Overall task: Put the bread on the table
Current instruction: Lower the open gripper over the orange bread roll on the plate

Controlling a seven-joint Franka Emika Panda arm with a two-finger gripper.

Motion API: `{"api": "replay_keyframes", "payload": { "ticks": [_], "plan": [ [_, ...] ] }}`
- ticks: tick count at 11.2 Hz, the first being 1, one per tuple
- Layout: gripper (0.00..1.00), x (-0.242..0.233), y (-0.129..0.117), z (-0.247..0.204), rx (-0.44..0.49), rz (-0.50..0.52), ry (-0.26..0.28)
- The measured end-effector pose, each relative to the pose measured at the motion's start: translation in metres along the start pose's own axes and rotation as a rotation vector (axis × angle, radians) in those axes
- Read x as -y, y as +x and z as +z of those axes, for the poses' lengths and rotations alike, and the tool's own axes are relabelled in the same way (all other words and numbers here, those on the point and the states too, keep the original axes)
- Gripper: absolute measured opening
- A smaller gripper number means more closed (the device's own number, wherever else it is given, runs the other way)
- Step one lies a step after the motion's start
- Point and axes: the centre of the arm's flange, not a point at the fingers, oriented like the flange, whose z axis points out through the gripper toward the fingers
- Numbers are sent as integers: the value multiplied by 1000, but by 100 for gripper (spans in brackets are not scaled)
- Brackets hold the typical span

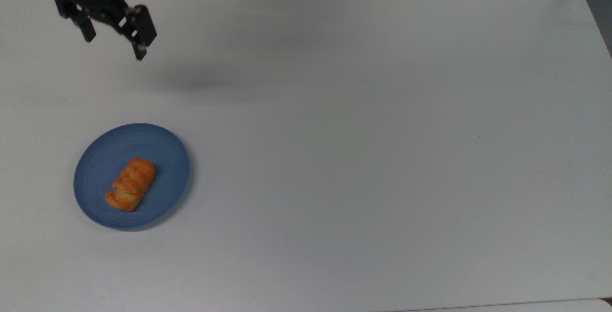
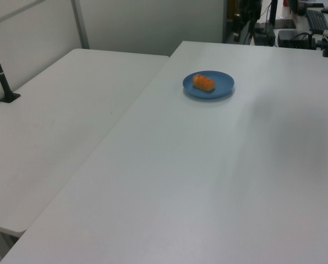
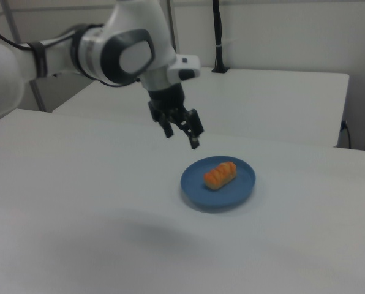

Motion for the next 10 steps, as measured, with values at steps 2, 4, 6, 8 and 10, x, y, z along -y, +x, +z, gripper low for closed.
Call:
{"api": "replay_keyframes", "payload": {
  "ticks": [2,4,6,8,10],
  "plan": [
    [100,-10,19,30,-70,19,-6],
    [100,-18,35,59,-137,65,-9],
    [100,-16,47,94,-189,111,-7],
    [100,-7,57,129,-248,155,4],
    [100,10,64,164,-305,168,23]
  ]
}}
